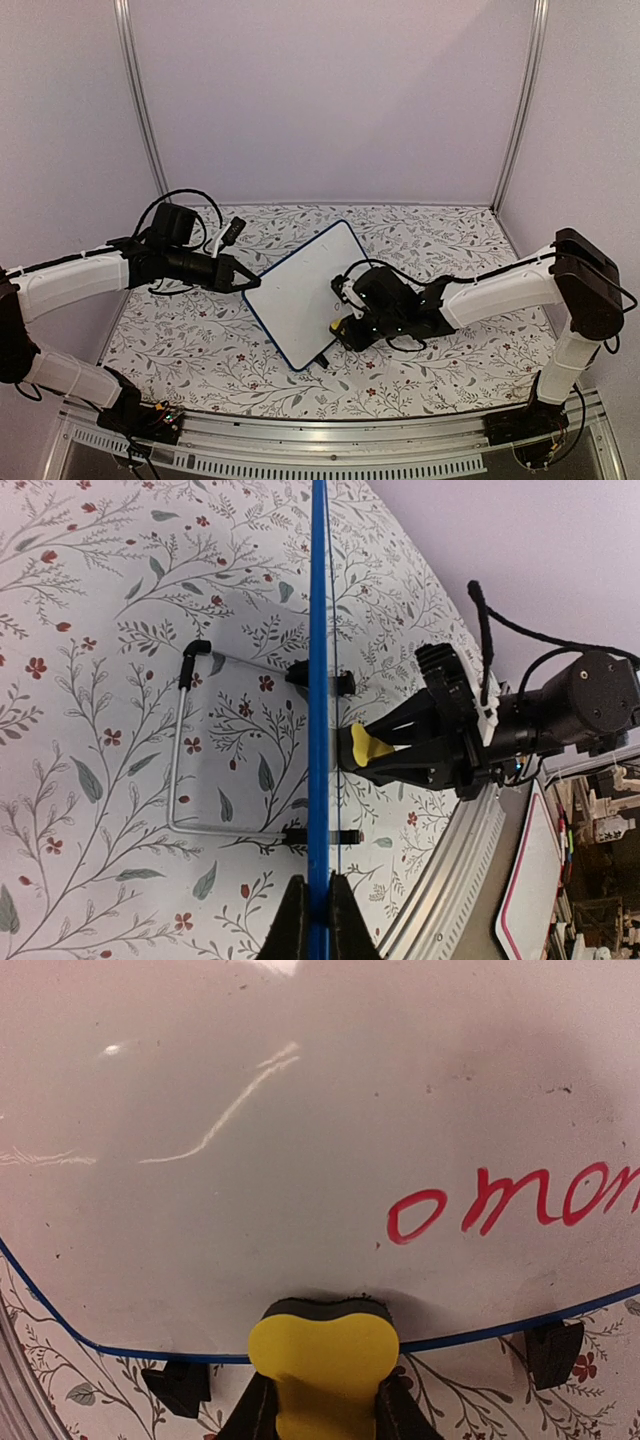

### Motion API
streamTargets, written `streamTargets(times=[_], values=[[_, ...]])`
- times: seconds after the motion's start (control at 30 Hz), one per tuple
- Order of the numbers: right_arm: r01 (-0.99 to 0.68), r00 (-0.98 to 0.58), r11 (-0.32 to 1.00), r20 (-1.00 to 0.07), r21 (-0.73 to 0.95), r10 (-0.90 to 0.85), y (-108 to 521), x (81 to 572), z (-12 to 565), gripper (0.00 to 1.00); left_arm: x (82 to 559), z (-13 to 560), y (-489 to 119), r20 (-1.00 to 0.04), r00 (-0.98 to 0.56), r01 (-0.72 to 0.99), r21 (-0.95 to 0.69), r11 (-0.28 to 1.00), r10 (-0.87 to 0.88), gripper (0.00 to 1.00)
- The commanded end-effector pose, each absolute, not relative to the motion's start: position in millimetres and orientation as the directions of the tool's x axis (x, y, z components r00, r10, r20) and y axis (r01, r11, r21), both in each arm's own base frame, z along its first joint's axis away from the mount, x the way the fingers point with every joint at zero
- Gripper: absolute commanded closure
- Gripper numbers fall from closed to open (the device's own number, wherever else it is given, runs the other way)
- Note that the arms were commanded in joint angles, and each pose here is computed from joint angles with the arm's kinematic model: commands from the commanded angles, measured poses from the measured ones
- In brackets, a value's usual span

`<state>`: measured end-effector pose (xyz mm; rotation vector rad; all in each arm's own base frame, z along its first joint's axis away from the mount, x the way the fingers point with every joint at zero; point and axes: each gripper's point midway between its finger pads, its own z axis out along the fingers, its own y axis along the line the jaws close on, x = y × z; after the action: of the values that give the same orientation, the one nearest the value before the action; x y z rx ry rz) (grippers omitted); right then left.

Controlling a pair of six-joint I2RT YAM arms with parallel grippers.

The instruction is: Erase the whiteboard

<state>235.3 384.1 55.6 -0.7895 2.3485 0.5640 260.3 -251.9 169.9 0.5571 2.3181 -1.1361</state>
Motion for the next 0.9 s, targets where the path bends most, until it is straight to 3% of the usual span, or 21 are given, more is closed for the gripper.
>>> streamTargets(times=[0.0, 0.53, 0.87], values=[[-0.644, -0.664, 0.739, -0.624, 0.197, -0.412, 374.0, 225.2, 51.8, 0.81, 259.9, 182.9, -254.8, -0.635, -0.760, 0.598, -0.601, 0.530, 0.138, 1.00], [-0.640, -0.576, 0.750, -0.752, 0.170, -0.322, 378.1, 249.9, 124.5, 0.80, 260.7, 180.9, -254.7, -0.631, -0.763, 0.594, -0.602, 0.534, 0.138, 1.00], [-0.631, -0.578, 0.763, -0.742, 0.141, -0.340, 393.5, 272.0, 107.5, 0.80, 259.8, 182.7, -254.6, -0.636, -0.760, 0.598, -0.600, 0.532, 0.137, 1.00]])
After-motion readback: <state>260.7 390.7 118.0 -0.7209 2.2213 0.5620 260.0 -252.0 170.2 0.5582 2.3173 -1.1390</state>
